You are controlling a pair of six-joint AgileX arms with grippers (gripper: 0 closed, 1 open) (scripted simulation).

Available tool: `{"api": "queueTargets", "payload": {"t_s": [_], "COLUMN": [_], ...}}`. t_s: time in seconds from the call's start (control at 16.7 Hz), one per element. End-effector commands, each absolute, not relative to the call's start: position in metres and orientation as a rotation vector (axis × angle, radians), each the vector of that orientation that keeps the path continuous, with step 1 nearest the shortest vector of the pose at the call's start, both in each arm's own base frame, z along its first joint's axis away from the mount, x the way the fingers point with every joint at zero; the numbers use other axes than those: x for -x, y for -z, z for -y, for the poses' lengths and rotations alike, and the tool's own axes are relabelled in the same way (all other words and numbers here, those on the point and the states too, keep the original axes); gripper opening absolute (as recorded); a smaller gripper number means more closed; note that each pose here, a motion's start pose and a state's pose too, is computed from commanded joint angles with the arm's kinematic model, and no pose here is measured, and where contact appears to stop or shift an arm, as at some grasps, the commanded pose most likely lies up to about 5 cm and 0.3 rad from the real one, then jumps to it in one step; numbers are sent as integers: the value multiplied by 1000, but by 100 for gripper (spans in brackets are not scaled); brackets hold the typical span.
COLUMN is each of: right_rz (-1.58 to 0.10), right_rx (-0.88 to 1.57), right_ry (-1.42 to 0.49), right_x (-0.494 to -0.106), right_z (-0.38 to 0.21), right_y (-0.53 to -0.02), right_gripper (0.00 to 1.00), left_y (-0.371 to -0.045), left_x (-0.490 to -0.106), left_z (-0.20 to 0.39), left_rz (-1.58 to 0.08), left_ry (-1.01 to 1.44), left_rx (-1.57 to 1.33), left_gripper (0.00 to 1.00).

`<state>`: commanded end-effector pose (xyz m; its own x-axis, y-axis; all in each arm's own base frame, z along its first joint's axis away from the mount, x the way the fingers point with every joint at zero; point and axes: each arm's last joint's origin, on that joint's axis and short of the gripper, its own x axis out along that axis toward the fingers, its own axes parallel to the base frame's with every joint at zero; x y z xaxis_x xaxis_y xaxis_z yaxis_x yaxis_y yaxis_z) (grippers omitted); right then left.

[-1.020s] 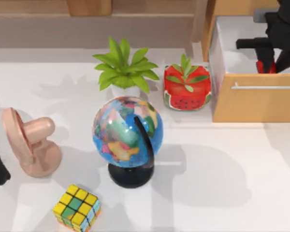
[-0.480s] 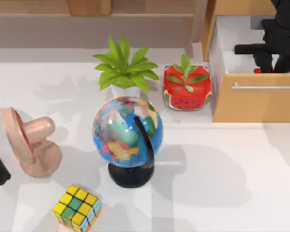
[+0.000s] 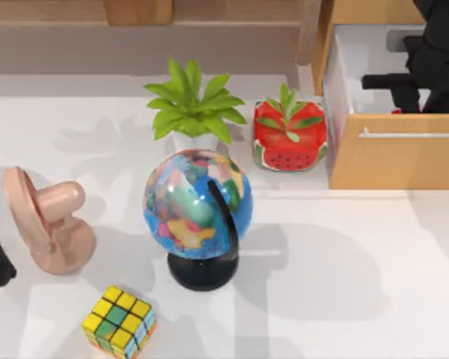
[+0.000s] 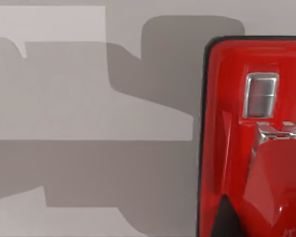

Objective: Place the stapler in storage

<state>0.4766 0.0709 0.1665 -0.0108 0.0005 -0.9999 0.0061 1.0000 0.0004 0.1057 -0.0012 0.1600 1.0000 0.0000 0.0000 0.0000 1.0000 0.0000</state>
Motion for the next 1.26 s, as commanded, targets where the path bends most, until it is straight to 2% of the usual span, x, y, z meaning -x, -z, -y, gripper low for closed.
{"api": "queueTargets", "payload": {"t_s": [0.12, 0.9, 1.26], "right_rz": [-1582, -1582, -1582], "right_rx": [-5, -5, -5], "right_ry": [4, 4, 4], "right_x": [-477, -477, -477], "right_z": [-71, -71, -71], "right_y": [-167, -167, -167], "right_gripper": [0, 98, 100], "left_y": [-160, -160, -160], "left_x": [-106, -106, -106], "left_z": [1, 1, 1], "left_rz": [0, 0, 0], "left_ry": [0, 0, 0], "left_rx": [0, 0, 0], "left_gripper": [100, 100, 100]}}
